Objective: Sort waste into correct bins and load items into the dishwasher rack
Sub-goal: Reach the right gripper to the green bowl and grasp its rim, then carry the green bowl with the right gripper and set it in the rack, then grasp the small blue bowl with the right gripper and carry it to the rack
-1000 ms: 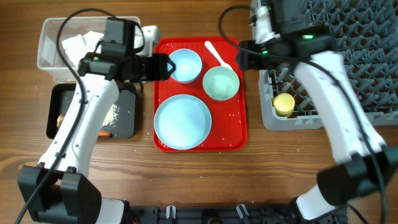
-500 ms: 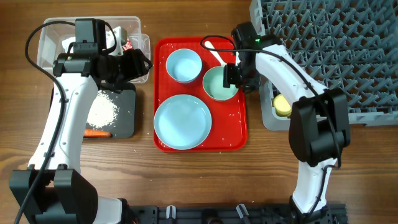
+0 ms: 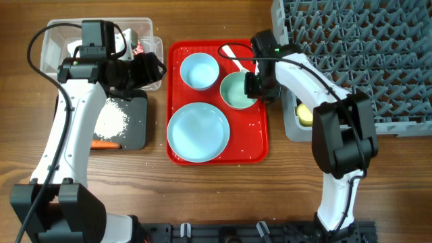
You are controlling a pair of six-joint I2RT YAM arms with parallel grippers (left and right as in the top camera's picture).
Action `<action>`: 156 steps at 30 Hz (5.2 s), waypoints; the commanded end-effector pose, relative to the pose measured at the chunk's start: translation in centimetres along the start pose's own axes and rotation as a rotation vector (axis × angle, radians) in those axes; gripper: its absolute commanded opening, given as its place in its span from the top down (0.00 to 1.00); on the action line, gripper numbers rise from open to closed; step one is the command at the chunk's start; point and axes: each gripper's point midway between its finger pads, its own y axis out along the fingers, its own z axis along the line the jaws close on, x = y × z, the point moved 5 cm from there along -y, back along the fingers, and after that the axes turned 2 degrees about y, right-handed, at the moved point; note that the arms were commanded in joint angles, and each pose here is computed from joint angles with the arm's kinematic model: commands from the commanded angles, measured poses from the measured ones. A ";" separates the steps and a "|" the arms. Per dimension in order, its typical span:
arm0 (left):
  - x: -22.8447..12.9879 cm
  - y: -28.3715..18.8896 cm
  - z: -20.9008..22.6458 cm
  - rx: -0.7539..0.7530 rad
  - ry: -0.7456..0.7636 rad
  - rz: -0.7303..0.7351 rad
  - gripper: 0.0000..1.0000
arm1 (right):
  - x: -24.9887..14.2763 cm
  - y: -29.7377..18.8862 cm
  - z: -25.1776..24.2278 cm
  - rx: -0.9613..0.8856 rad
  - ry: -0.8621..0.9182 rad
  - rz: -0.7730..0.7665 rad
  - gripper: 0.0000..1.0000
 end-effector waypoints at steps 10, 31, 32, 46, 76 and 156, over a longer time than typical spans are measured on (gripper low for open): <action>0.1 0.1 0.1 0.006 -0.006 -0.002 0.00 | 0.1 -0.7 -0.3 -0.015 0.009 -0.017 0.96; 0.1 0.1 0.1 0.006 -0.006 -0.002 0.00 | 0.8 -22.0 -7.3 -0.409 0.152 -0.646 0.96; 0.1 0.1 0.1 0.006 -0.006 -0.002 0.00 | 0.9 -22.3 -8.1 -0.469 0.180 -0.668 0.96; 0.1 0.1 0.1 0.006 -0.006 -0.002 0.00 | 2.0 -25.4 -12.6 -0.863 0.309 -0.838 0.96; 0.1 0.1 0.1 0.006 -0.006 -0.002 0.00 | 10.3 -23.9 -11.8 -0.851 0.176 -1.004 0.96; 0.1 0.1 0.1 0.006 -0.006 -0.002 0.00 | 11.0 -15.9 -2.5 -0.403 -0.165 -0.830 0.14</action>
